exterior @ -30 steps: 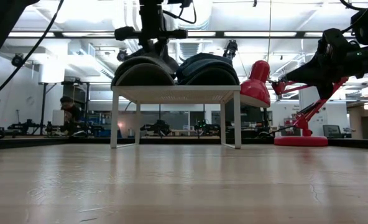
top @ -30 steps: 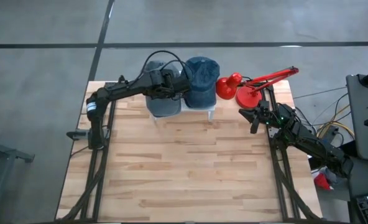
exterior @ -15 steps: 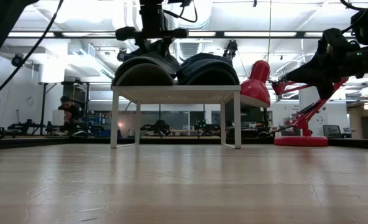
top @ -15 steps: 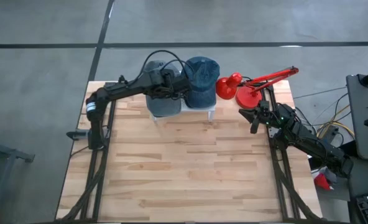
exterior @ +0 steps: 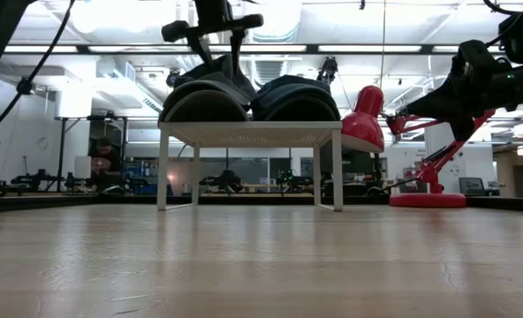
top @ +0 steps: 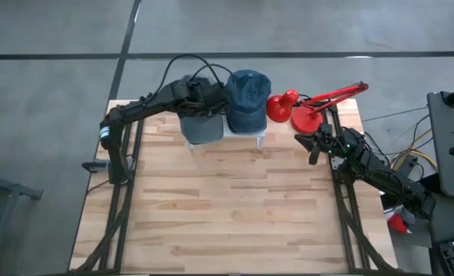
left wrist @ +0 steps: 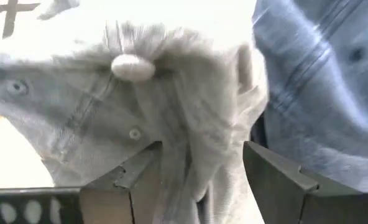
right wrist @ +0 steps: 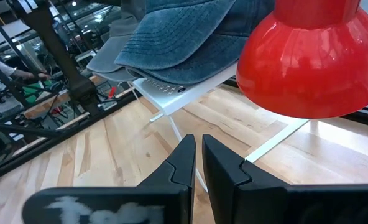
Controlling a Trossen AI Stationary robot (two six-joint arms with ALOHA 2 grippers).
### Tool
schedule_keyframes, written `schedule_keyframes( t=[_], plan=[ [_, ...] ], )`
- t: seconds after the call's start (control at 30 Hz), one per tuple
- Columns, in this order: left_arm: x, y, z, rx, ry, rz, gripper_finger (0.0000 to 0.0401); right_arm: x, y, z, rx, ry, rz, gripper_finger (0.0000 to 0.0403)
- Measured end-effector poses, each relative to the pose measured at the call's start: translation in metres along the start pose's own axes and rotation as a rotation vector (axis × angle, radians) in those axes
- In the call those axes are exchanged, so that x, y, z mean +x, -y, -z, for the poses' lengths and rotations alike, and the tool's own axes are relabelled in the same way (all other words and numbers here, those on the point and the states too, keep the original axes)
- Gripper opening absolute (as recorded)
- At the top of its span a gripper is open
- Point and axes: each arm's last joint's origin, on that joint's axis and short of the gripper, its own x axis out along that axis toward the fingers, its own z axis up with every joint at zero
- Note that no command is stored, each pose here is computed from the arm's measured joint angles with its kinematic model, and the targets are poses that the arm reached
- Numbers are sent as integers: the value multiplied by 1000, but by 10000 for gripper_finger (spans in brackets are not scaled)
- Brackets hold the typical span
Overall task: Pick & Place hat
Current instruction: Stack the gray cap on the stacked gray caps on the shelf, then return to Home Position
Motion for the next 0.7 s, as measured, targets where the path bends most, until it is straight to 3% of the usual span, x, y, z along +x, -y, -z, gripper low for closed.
schedule_keyframes(
  t=[0.37, 0.7],
  plan=[
    [-44, -9, -16, -55, 57, 131, 222, 0, 0, 0, -1, 0, 0, 27],
    [-96, -11, 12, 150, 59, 286, 222, 0, 0, 0, -3, 0, 1, 27]
  ],
)
